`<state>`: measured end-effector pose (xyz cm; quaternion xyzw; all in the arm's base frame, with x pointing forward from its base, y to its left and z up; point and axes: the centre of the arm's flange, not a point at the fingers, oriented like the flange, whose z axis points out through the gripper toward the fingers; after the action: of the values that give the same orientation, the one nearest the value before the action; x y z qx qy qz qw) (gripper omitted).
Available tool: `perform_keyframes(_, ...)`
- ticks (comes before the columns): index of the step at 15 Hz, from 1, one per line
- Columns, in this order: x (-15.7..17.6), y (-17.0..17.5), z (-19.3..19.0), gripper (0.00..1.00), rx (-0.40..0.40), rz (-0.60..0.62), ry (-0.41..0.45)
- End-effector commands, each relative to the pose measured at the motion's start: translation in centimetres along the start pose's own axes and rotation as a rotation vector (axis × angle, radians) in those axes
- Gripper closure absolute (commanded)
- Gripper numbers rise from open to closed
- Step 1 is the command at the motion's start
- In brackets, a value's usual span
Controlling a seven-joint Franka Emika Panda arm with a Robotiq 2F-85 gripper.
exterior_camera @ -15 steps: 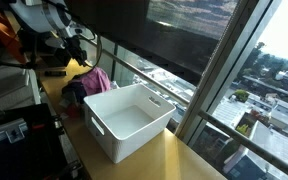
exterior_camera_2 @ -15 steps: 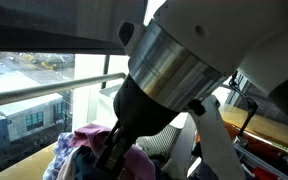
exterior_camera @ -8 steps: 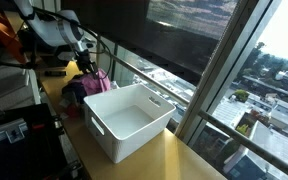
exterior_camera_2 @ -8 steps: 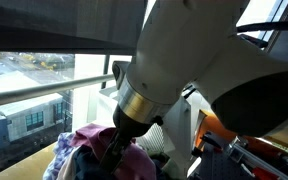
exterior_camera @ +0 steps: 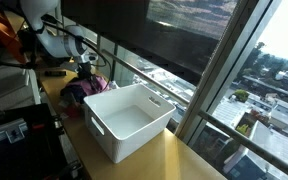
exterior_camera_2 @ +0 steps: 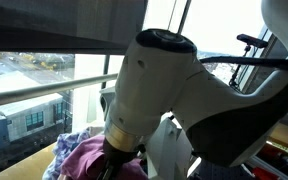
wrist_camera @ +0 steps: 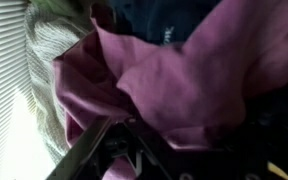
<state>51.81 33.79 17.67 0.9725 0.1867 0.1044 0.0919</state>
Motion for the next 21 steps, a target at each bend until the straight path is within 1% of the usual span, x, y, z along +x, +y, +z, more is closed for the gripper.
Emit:
perform_keyframes(1,1.1,-1.1,-1.0,0.66,0.079,-0.011,-0.003)
perform_keyframes(5,1.9,-0.2,-4.8,0.95,0.133,-0.001,0.030)
perform_keyframes(6,2.1,0.0,-5.8,0.98,0.139,0.001,0.042)
perform_keyframes(7,2.4,0.3,-7.3,0.94,0.147,0.002,0.060)
perform_keyframes(8,2.7,0.5,-8.7,0.96,0.153,0.004,0.077)
perform_keyframes(13,4.0,2.1,-15.4,0.95,0.174,0.011,0.176)
perform_keyframes(17,4.5,4.2,-19.0,0.95,0.175,0.030,0.234)
perform_keyframes(20,4.9,7.1,-21.2,0.95,0.168,0.060,0.267)
perform_keyframes(21,4.9,8.7,-22.4,0.95,0.161,0.077,0.282)
